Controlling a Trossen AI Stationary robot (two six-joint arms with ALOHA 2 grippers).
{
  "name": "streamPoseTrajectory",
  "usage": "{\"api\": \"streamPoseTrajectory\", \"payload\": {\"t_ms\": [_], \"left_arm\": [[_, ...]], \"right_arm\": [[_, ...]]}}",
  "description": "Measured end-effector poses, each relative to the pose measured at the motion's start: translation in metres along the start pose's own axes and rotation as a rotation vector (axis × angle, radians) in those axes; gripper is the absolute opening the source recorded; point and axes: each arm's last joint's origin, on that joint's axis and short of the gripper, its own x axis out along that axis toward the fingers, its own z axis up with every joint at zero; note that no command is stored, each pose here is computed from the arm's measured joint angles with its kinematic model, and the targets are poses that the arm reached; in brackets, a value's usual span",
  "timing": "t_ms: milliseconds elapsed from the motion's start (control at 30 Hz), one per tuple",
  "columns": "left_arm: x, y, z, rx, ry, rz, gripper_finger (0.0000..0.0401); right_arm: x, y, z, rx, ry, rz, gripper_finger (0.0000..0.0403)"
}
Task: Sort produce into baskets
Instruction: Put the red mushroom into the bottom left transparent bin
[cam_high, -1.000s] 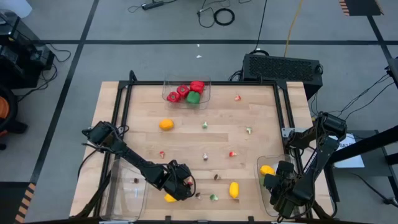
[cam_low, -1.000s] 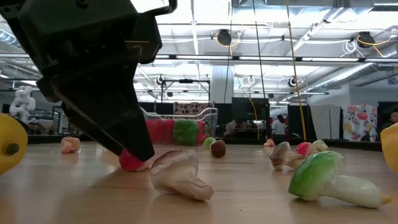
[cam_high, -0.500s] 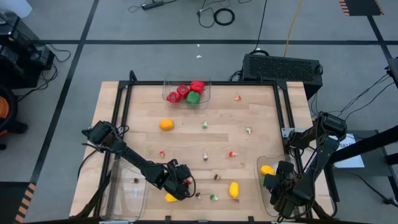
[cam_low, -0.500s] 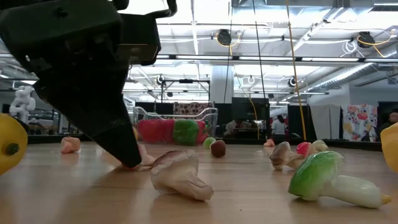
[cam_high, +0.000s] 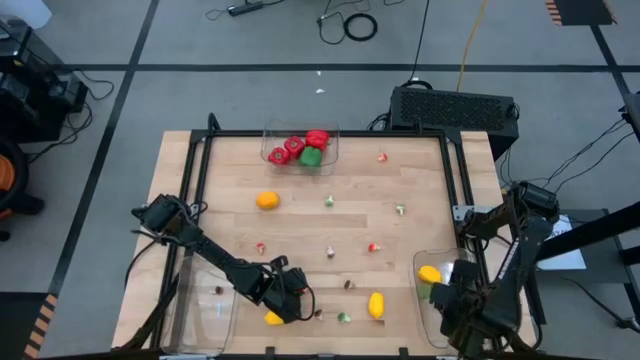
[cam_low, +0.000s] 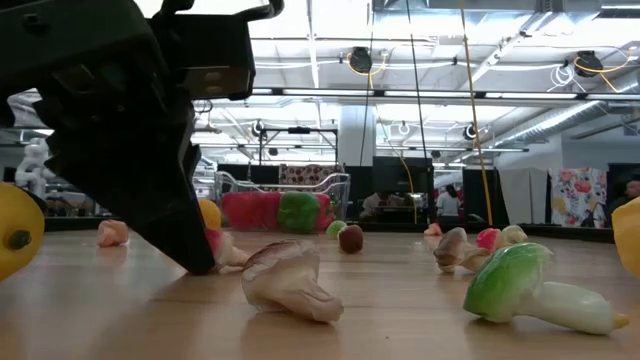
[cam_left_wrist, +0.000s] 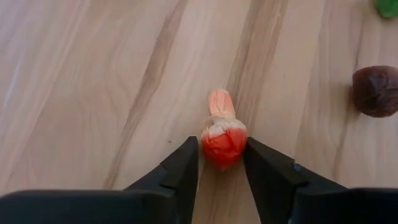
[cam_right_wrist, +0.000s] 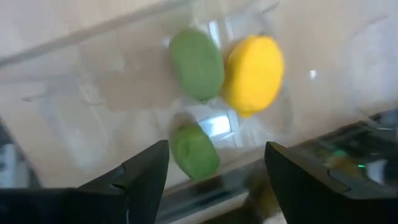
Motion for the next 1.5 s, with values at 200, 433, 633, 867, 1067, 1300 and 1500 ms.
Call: {"api": "streamPoseTrajectory", "payload": {"t_ms": [200, 433, 633, 867, 1067, 1300, 1500], "left_arm": [[0.0, 0.0, 0.0, 0.026, -0.004, -0.003, 0.0126], [-0.009, -0.004, 0.006, 0.06, -0.043, -0.048, 0.0125], [-0.009, -0.004, 0.007, 0.059, -0.039, -0.056, 0.0125], [-0.009, -0.004, 0.008, 0.061, -0.047, -0.062, 0.0124], [-0.009, -0.004, 0.008, 0.06, -0.051, -0.057, 0.0124], [-0.009, -0.004, 0.008, 0.061, -0.064, -0.043, 0.0124], [-0.009, -0.003, 0.008, 0.062, -0.076, -0.027, 0.0112]], "right_arm": [[-0.043, -0.004, 0.004, 0.006, -0.155, 0.01, 0.0258], [-0.067, -0.007, 0.014, -0.027, -0.432, 0.004, 0.0258], [-0.069, -0.008, 0.018, -0.063, -0.556, -0.031, 0.0258], [-0.07, -0.008, 0.019, -0.067, -0.596, -0.041, 0.0258], [-0.07, -0.008, 0.019, -0.062, -0.613, -0.039, 0.0258], [-0.07, -0.007, 0.02, -0.055, -0.616, -0.026, 0.0258], [-0.07, -0.007, 0.02, -0.055, -0.616, -0.026, 0.0258]]}}
